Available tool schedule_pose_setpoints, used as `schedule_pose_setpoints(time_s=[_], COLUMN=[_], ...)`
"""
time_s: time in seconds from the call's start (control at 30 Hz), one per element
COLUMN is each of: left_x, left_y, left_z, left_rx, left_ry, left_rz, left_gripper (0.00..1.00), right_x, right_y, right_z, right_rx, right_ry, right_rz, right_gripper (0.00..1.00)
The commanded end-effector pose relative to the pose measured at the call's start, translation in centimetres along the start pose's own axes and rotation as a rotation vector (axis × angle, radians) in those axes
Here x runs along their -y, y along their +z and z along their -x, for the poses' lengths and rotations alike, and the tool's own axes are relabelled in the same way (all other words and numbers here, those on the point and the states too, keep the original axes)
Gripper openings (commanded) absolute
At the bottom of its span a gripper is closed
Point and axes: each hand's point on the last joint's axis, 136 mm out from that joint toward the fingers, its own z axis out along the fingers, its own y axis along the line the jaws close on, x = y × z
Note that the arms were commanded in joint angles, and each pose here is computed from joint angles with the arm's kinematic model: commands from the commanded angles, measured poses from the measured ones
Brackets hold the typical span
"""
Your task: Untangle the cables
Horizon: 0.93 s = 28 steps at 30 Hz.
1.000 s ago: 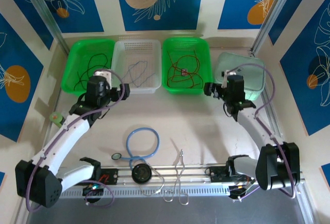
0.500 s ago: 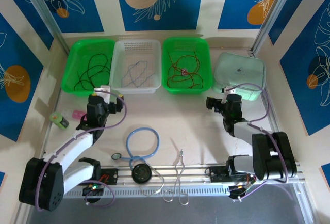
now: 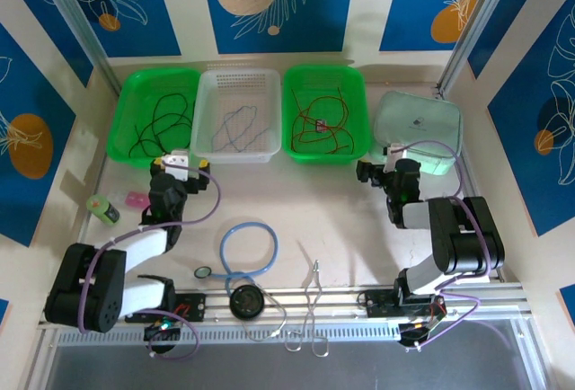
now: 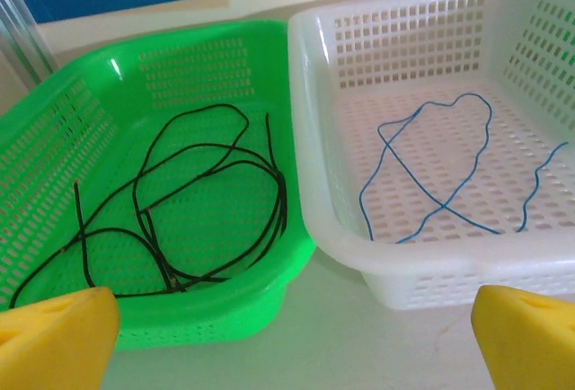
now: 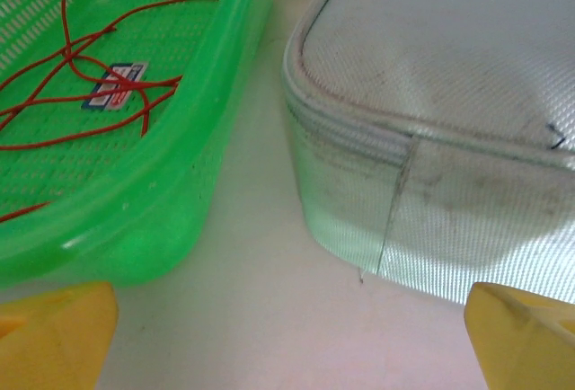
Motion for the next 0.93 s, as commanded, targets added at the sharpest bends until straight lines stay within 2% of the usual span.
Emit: schedule_pose_setpoints(time_s=[0.0,0.33,0.57,0.9], left_x=[-0.7,1.6,-1.0,-1.3], left_y=[0.3,2.8,4.0,3.9], left_z=[-0.6,-4.2,-4.7,-4.7], left_rx=[0.005,-0.014,-0.096,-0.096], left_ry=[0.007,0.059,0.007,-0.001], left_rz=[0.020,-0.075,0.074,0.089], left_gripper=[1.00,1.00,1.00,1.00], right_x=[-0.3,-0.3,-0.3,-0.3], right_y=[0.2,0.2,0.2,0.2], right_z=[1.6,1.5,1.6,1.6], right_rx=[0.045,0.040,0.041,0.042], right_ry=[-0.001,0.004,0.004,0.006], right_rz=[0.024,0.031,0.033,0.037], right_gripper=[0.99,0.99,0.99,0.99])
